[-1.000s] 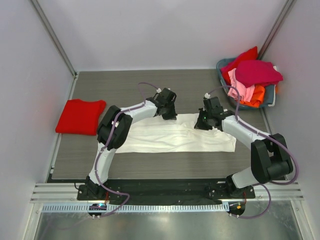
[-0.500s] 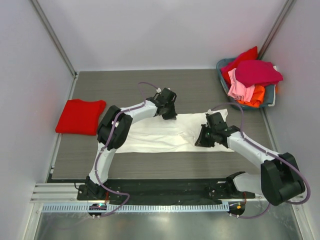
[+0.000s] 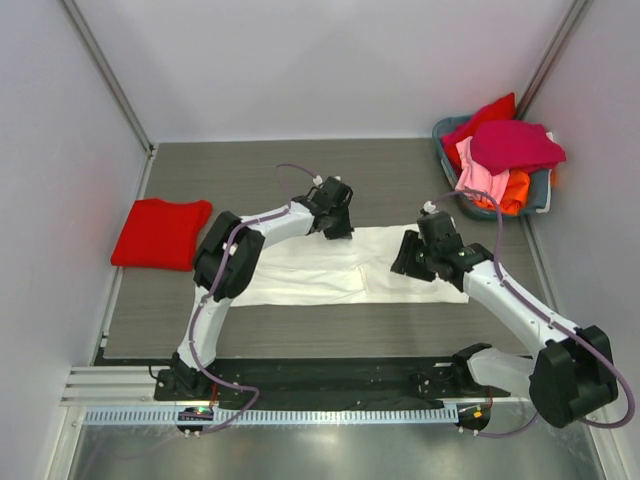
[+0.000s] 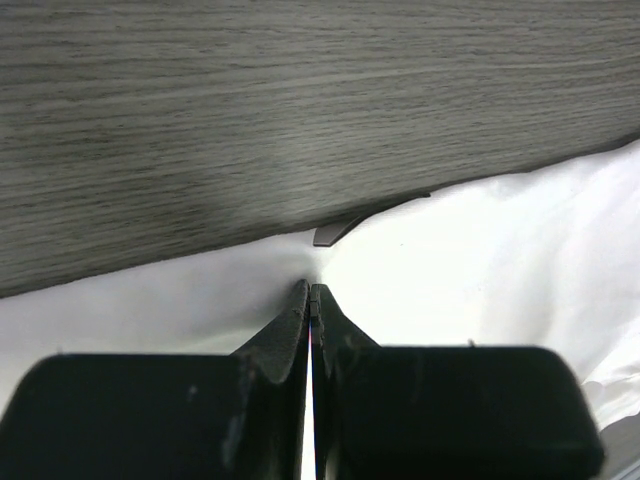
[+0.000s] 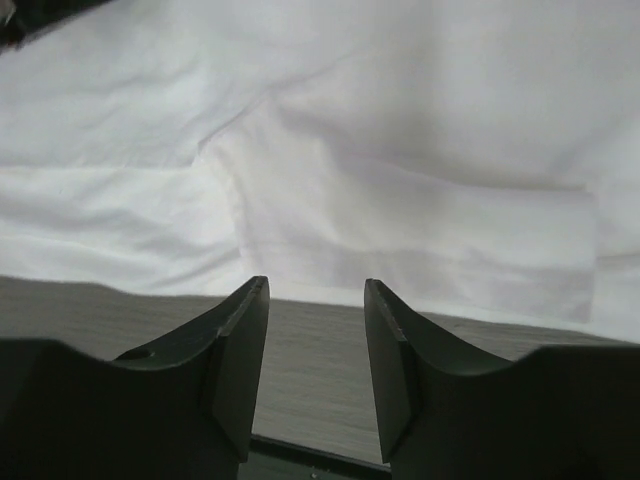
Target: Fold and stack the t-shirts
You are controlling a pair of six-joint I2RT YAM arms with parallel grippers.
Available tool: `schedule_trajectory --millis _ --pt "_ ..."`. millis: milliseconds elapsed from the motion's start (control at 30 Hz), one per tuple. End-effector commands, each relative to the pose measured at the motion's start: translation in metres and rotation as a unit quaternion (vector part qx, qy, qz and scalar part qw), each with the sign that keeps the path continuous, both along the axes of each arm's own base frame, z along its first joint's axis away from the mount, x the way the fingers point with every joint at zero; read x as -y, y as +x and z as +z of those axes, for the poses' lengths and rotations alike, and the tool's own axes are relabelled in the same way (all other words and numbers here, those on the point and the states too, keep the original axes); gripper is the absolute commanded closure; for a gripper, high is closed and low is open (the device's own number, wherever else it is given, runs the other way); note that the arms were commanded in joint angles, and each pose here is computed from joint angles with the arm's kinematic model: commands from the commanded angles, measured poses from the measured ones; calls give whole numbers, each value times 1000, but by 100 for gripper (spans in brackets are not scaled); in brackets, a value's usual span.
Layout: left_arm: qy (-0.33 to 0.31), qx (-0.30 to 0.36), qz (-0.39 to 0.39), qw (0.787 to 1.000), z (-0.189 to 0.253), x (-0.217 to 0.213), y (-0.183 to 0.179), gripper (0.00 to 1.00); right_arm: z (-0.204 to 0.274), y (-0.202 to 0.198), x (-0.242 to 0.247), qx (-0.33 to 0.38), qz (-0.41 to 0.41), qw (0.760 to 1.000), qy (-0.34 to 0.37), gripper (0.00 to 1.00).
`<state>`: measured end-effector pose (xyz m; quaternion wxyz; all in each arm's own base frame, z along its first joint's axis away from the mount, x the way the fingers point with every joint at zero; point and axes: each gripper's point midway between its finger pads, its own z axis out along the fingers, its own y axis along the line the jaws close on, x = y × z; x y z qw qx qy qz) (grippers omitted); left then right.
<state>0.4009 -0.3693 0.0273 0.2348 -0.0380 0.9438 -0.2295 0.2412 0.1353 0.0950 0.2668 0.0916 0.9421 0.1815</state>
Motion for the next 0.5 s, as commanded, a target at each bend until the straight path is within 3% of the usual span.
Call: schedule_trajectory --millis 0,133,267,467 --pt "4 47 -8 999 24 -4 5 100 12 37 31 40 -66 993 -89 53" --pt "-1 53 -13 998 26 -3 4 100 4 47 46 33 -110 985 -126 62" --pt "-3 58 -14 998 31 -3 5 100 -8 32 50 14 -110 986 -127 58" --pt "-20 105 -38 994 61 5 -2 100 -16 9 82 35 -197 969 -144 59"
